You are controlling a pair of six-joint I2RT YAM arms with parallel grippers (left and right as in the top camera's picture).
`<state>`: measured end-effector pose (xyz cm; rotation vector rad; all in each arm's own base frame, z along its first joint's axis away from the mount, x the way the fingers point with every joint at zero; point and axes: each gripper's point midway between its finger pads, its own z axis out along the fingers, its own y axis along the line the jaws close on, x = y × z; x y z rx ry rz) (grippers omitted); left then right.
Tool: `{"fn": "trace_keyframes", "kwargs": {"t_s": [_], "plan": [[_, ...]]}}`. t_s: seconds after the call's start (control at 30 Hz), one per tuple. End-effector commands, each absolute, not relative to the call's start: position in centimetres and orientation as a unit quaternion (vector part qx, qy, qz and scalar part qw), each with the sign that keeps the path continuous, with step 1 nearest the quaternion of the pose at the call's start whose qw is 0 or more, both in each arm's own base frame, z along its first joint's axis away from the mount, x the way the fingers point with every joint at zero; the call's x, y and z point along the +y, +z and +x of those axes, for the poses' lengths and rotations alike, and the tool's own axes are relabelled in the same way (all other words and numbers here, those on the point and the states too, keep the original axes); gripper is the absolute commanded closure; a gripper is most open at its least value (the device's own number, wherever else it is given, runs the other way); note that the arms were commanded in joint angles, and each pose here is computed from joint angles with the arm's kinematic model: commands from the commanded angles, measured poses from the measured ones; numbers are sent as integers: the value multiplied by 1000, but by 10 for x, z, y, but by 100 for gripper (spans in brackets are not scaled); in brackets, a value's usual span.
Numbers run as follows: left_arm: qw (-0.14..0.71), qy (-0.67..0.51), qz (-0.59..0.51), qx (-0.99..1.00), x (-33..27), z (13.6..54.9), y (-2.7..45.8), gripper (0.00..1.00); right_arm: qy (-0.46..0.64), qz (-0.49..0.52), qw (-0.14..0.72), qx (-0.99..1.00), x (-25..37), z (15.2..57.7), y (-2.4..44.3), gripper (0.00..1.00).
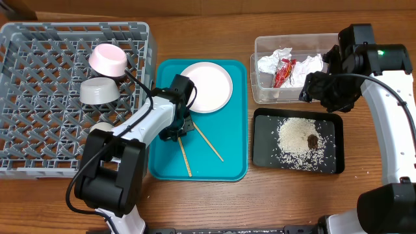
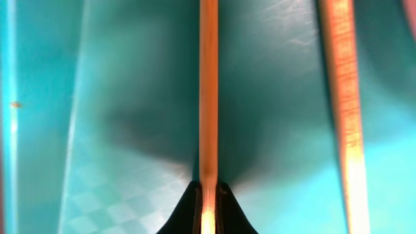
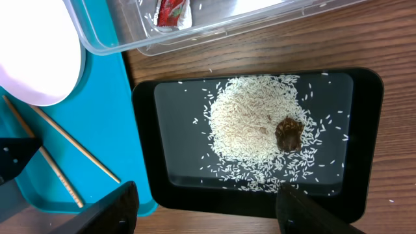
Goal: Sort waste into correct bins and load items into the dishwasher
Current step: 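Carry the chopstick with the left gripper into the dish rack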
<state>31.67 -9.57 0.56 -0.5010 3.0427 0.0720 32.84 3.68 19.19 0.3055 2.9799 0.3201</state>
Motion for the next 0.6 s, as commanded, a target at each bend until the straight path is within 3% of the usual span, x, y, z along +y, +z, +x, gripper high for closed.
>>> {"fn": "trace_keyframes", "kwargs": {"t_s": [0.0, 0.33, 0.57], "plan": [[48, 19, -169, 984, -88, 329, 27, 96, 109, 95, 86, 986, 38, 331, 205, 31], [172, 4, -12, 985, -60, 372, 151, 96, 109, 95, 86, 986, 38, 331, 205, 31], [216, 36, 9, 976, -9, 397, 174, 96, 109, 95, 85, 986, 38, 330, 204, 31]]}}
